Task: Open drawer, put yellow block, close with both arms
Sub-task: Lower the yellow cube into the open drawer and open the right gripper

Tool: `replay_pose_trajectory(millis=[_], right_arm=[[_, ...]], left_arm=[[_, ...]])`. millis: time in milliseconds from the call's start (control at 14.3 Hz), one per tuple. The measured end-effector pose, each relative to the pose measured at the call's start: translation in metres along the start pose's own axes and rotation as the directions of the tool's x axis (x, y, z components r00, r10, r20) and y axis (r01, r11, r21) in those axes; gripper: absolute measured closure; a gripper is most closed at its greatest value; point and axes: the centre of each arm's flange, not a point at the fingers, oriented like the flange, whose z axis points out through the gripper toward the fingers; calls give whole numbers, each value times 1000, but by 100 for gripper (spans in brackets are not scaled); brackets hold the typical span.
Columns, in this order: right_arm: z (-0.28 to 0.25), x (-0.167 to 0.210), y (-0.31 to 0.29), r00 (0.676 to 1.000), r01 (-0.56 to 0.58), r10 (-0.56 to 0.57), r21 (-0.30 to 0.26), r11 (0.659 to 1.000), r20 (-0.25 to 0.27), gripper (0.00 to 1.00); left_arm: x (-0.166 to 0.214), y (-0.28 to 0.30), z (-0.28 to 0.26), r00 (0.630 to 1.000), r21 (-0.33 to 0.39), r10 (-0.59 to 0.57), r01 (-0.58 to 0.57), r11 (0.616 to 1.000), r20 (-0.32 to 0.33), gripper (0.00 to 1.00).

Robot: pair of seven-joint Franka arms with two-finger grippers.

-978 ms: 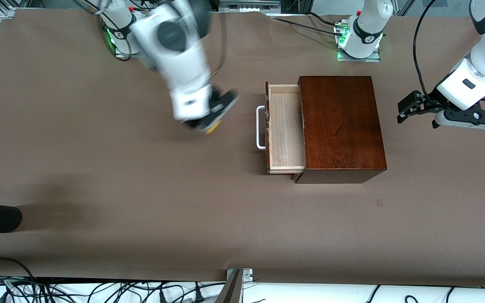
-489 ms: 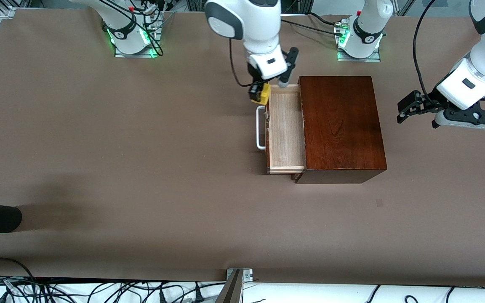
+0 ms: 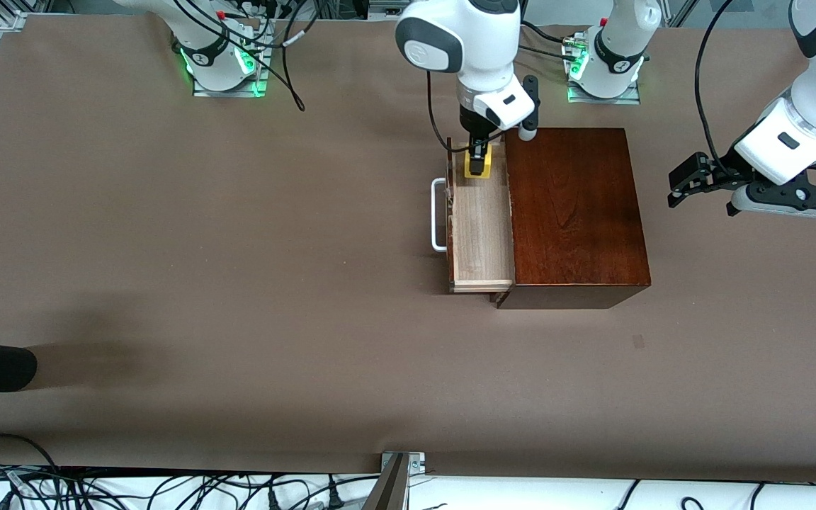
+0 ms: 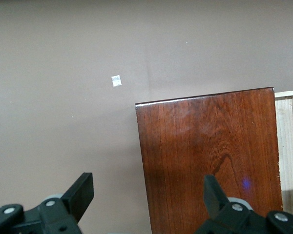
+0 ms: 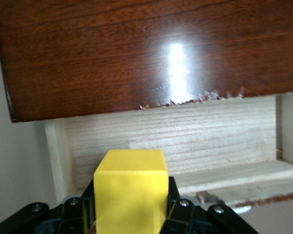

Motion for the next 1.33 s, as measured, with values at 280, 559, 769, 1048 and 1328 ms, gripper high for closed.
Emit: replay_pose_trajectory(millis=[280,559,769,1048,1328], right_arm=[[27,0,-5,999,34,-35,4,999,35,44],[45,-1,-5,997,54,-54,-4,999,61,44],[53,-2,-5,995,73,-72,-10,997,73,44],[61,-2,0,994,82,-81,-21,996,69,44],[74,-5,8,995,76,-74,-29,997,69,44]], left_arm=[[0,0,0,1000,0,0,0,1000,0,0],[0,0,0,1000,0,0,0,1000,0,0],[0,0,0,1000,0,0,0,1000,0,0],[0,0,0,1000,0,0,0,1000,0,0],[0,0,0,1000,0,0,0,1000,0,0]])
